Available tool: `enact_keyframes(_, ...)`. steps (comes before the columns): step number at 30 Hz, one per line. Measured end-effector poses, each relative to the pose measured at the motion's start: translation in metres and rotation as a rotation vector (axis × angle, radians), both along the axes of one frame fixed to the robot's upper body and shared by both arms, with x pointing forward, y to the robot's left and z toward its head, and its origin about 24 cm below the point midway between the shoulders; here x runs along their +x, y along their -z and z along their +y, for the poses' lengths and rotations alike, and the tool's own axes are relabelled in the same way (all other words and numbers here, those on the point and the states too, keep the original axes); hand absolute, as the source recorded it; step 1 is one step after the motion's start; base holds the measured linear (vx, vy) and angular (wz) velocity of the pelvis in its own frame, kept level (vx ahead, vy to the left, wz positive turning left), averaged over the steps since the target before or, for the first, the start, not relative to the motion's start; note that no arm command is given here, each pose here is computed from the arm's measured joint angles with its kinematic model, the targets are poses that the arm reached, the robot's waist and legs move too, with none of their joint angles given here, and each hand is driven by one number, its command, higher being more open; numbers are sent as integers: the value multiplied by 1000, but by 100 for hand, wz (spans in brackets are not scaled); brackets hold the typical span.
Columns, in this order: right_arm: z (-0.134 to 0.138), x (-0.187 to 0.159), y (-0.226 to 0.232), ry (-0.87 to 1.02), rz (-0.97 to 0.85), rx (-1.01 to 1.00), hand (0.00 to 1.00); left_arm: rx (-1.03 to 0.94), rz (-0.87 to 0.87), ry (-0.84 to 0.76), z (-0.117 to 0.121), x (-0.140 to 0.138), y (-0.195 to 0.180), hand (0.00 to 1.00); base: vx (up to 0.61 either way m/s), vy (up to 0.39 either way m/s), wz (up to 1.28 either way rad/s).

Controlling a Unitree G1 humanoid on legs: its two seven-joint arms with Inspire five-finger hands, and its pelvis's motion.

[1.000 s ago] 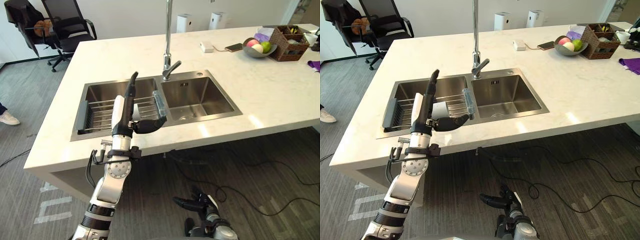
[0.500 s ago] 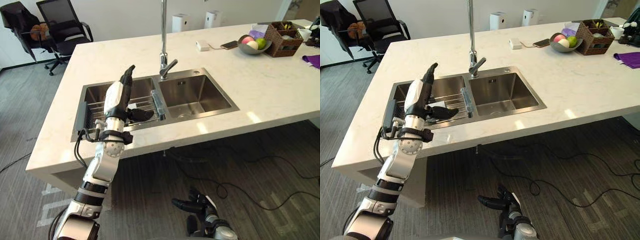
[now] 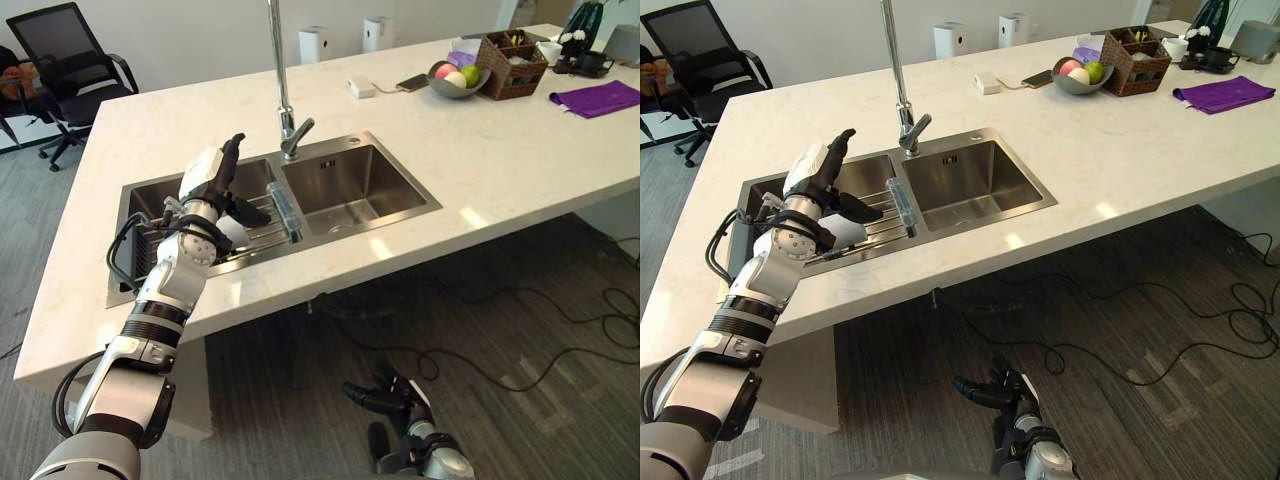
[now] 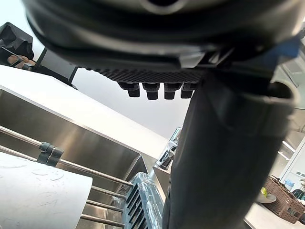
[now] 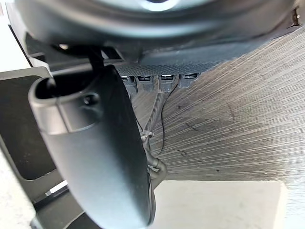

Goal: Walk over to the sink, pick up the cup, carry it to the dishwasher, place the cup inside the dishwasher, then close the dishwasher door

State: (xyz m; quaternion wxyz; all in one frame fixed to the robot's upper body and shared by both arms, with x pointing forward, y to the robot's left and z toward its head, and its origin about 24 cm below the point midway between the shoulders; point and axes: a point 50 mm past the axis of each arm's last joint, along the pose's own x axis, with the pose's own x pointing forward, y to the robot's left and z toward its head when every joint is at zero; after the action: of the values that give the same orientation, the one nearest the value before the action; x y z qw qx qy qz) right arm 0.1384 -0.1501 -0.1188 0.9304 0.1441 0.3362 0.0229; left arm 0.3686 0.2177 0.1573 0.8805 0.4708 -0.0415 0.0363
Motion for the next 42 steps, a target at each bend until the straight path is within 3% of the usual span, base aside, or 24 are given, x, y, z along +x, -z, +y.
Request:
enact_keyframes(8,-9,2,-10,-66,-81,-18,100,12,15,-36,10,0,-3,100,16,-98,-9)
enact_keyframes(14,-52,-22,7,66,54,-139,100,66,13,-51,15,-2,0,100,147,-226,-10)
enact_keyframes(24,-53,-23,7,75,42,-145,100,133,-1,-88,27,6,-25,100,150,19,-11)
enact_keyframes(32,-46,-22,9,47,74,-137,100,147,66,-127,41,5,-19,100,-8,32,21)
enact_keyframes(42,-45,-24,16,39,170,-210,100,149,223,-33,35,5,-13,100,-9,5,27)
